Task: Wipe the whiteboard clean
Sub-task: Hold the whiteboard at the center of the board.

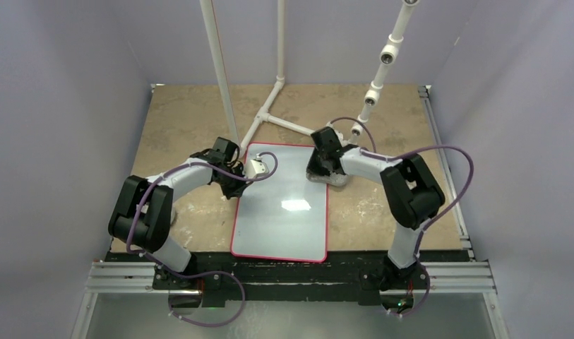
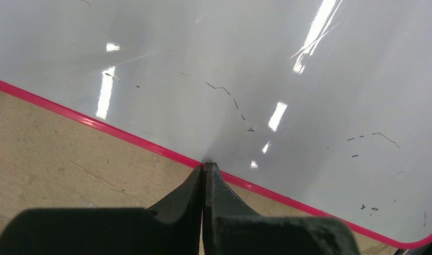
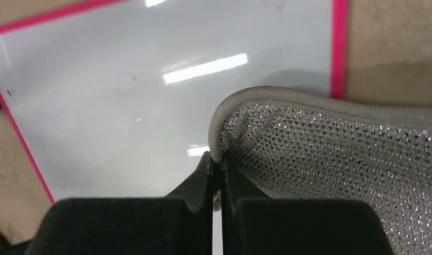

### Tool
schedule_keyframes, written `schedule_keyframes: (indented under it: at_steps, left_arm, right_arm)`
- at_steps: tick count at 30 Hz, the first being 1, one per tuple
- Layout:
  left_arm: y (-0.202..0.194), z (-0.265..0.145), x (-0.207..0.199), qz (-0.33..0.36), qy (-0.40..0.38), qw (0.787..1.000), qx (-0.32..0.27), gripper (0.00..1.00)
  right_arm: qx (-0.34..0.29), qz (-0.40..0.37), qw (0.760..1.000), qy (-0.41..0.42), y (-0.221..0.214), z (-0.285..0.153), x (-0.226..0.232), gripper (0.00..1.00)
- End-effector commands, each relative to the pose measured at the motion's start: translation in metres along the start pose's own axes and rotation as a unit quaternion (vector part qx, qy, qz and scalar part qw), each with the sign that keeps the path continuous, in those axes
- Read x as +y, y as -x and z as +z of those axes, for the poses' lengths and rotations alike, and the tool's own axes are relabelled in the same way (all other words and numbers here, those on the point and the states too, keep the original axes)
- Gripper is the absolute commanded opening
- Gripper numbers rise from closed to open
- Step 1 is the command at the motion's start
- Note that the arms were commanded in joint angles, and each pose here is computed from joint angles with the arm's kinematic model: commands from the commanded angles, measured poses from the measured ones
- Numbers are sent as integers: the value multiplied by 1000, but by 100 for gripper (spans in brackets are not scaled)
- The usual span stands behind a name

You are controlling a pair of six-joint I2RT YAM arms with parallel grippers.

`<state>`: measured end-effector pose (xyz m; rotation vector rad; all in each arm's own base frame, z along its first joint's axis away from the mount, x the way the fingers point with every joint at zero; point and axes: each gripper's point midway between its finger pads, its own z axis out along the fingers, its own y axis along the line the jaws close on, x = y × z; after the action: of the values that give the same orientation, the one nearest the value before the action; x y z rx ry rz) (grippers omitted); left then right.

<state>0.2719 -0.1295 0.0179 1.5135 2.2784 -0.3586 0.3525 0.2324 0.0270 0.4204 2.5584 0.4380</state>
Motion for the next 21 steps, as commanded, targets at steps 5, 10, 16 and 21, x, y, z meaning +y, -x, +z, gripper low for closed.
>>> schedule_keyframes:
  at_steps: [5, 10, 16, 21]
  left_arm:
    - [-51, 11, -19, -16, -28, 995, 92, 0]
    - [-36, -6, -1, -30, 15, 996, 85, 8]
    - [-4, -41, 10, -40, 54, 997, 41, 57]
    - [23, -85, 27, -52, 126, 991, -1, 79]
  right_arm:
    - [-51, -49, 997, -28, 32, 40, 36, 0]
    - [-64, -49, 996, -43, 30, 3, 17, 0]
    - [-92, -40, 991, -88, 29, -48, -25, 0]
    - [-92, -35, 988, -120, 27, -65, -63, 0]
